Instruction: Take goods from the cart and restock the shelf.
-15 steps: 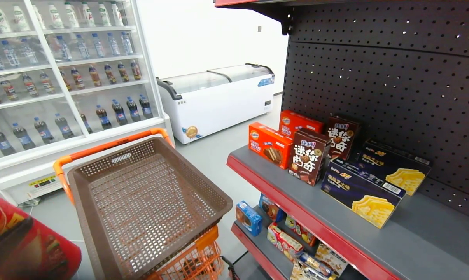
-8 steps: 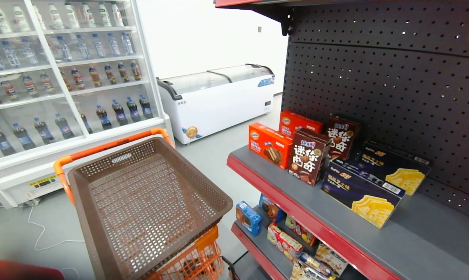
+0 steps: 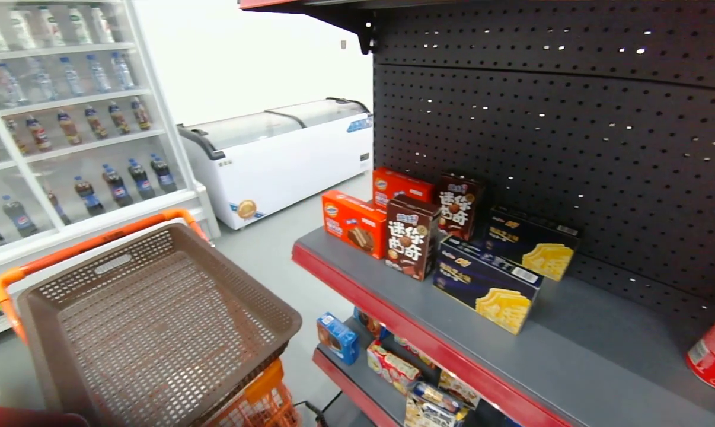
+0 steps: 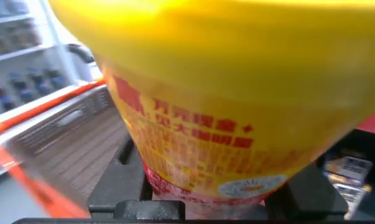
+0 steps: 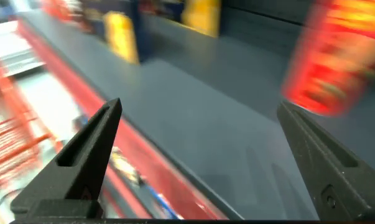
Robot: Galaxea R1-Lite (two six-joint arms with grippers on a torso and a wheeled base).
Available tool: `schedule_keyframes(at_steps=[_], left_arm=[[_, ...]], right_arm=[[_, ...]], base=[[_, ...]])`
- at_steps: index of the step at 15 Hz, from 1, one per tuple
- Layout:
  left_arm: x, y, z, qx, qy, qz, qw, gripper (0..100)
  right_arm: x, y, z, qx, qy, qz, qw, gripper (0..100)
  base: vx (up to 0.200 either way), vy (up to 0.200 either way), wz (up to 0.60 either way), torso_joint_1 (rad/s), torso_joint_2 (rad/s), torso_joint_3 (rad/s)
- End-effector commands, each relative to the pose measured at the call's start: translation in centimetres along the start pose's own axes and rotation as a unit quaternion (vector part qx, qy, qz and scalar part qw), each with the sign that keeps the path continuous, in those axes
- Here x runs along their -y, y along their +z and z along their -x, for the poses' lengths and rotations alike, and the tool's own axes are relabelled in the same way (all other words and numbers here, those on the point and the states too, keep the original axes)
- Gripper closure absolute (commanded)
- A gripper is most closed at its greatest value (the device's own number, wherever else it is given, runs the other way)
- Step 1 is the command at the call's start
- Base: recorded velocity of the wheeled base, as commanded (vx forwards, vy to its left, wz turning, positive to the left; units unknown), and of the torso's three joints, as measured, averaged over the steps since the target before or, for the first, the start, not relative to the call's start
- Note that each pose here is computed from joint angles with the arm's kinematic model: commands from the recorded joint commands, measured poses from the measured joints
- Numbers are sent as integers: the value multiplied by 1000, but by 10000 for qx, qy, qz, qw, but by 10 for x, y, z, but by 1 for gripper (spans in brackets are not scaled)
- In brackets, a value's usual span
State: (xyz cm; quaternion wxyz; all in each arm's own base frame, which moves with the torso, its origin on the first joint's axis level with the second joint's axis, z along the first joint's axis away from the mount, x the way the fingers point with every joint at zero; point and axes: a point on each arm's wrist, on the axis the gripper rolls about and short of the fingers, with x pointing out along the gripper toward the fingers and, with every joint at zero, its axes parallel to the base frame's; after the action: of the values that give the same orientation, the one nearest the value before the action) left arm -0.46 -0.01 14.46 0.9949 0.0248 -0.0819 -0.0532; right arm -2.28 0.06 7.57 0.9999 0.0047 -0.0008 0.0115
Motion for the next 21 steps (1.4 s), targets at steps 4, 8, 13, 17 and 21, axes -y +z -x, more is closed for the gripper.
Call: schedule_keyframes(at_steps=[4,8,13,17,21], left_arm=[[1,-12,16,-229,-24,7,9997,100],[1,-8,29,-304,-52,-13,9995,100],[1,-12,28,-350,-54,-12,9994,100],[1,-15,27,-396,-57,-3,9992,100],[2,-19,26,-458,-52,-2,9989,100]], right_arm=[[0,0,0,-1,0,1,10000,0],[0,0,0,-1,0,1,10000,0],[0,0,0,-1,0,1,10000,0],[0,0,0,-1,0,1,10000,0],[0,0,0,-1,0,1,10000,0]], base=[[0,0,-600,-1,0,4],[0,0,-600,2,0,0],[0,0,-600,1,3,0],[0,0,-300,-1,2,2],[0,0,0,0,0,0]])
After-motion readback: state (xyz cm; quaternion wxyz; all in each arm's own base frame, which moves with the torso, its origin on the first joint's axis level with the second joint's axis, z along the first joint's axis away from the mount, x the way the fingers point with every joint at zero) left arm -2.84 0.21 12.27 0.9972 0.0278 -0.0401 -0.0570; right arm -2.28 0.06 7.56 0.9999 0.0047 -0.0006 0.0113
